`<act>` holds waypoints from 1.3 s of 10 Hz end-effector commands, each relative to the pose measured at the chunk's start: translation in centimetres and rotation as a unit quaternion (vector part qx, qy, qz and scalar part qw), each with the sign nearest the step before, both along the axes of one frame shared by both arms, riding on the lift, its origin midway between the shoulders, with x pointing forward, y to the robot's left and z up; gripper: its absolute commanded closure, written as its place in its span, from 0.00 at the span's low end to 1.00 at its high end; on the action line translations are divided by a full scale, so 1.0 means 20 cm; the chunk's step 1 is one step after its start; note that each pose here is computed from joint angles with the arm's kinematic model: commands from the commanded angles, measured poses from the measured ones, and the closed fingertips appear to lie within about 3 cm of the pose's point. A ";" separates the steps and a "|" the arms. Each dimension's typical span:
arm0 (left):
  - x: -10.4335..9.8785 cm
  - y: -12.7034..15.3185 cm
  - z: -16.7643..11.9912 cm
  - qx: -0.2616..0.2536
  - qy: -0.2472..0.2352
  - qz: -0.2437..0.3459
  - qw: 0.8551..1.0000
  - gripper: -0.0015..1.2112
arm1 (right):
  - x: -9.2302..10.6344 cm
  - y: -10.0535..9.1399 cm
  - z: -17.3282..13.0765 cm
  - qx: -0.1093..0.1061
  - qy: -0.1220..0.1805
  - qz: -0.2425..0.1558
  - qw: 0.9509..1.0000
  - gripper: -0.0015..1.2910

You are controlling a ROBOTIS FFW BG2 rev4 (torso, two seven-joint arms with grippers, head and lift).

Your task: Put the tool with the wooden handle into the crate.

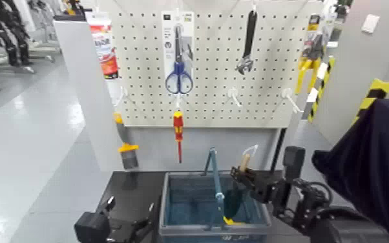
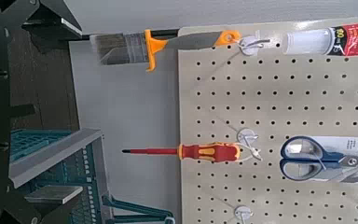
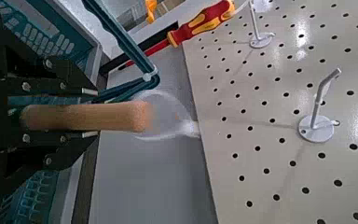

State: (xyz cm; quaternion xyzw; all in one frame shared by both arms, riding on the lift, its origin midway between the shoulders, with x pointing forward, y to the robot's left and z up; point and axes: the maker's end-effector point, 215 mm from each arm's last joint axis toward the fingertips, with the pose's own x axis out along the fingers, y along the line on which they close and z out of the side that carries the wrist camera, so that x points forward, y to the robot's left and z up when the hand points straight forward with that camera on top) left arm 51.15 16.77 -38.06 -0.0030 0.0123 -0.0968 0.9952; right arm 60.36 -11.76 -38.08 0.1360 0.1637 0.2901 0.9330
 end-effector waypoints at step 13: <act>0.00 0.00 0.00 0.002 0.003 -0.003 1.000 0.11 | -0.22 -0.45 0.34 -0.149 -0.119 -0.147 0.971 0.02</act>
